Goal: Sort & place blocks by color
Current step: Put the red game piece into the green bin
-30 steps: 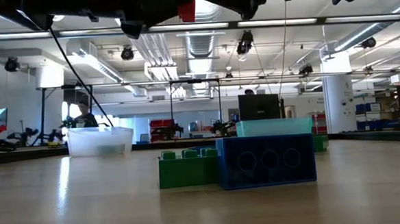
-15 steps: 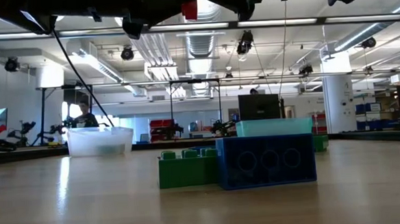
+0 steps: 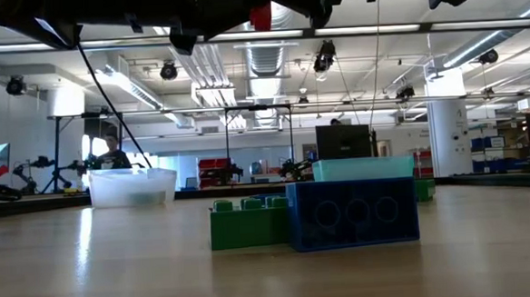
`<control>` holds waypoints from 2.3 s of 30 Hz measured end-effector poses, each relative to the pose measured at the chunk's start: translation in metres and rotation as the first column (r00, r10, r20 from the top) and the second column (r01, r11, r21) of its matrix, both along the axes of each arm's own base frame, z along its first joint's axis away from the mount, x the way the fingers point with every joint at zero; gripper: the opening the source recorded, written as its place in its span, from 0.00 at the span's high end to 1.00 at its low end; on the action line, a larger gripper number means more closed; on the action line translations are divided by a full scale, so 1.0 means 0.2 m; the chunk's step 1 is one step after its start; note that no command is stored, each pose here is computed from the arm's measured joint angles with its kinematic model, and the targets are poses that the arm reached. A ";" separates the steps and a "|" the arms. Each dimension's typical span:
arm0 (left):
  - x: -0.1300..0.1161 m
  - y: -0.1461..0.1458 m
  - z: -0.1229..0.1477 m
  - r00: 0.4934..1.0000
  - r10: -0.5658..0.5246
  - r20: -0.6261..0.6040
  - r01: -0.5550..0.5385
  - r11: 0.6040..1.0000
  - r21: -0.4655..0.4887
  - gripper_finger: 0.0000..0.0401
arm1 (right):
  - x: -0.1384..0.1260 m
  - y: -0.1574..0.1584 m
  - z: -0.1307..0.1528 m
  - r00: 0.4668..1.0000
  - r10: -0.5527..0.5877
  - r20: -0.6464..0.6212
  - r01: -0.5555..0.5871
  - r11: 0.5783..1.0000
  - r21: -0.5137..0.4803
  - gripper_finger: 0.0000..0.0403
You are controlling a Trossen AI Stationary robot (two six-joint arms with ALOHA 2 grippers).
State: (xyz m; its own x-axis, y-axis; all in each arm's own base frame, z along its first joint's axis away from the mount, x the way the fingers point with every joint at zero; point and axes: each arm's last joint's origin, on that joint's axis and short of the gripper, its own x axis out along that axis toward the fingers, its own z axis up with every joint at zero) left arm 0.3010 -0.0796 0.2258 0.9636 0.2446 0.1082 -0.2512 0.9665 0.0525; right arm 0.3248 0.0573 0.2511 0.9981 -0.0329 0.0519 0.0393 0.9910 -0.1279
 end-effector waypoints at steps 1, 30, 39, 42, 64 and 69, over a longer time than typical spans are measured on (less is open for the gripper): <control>0.00 0.00 0.00 1.000 0.000 0.001 0.000 1.000 0.000 0.68 | 0.00 0.00 0.00 1.000 0.001 0.001 -0.001 1.000 0.001 0.49; -0.01 0.01 -0.02 1.000 0.002 0.002 -0.002 0.997 -0.075 0.42 | 0.00 0.00 -0.01 1.000 0.026 -0.016 -0.026 1.000 -0.005 0.69; -0.06 0.05 0.00 0.998 0.048 -0.050 -0.049 0.999 -0.018 0.30 | -0.06 -0.05 0.03 0.954 -0.245 -0.172 0.246 0.969 -0.017 0.69; -0.09 0.08 0.03 0.991 0.094 -0.100 -0.090 0.995 0.038 0.29 | -0.08 -0.11 0.06 0.845 -0.445 -0.295 0.447 0.892 -0.066 0.69; -0.18 0.36 0.16 0.935 0.316 -0.159 -0.284 0.939 0.192 0.29 | -0.37 -1.14 -0.10 0.113 -0.722 -0.683 0.915 0.344 -0.211 0.69; -0.18 0.45 0.15 0.911 0.380 -0.162 -0.348 0.917 0.193 0.29 | -0.41 -1.24 -0.23 0.102 -0.639 -0.762 0.926 0.341 -0.162 0.69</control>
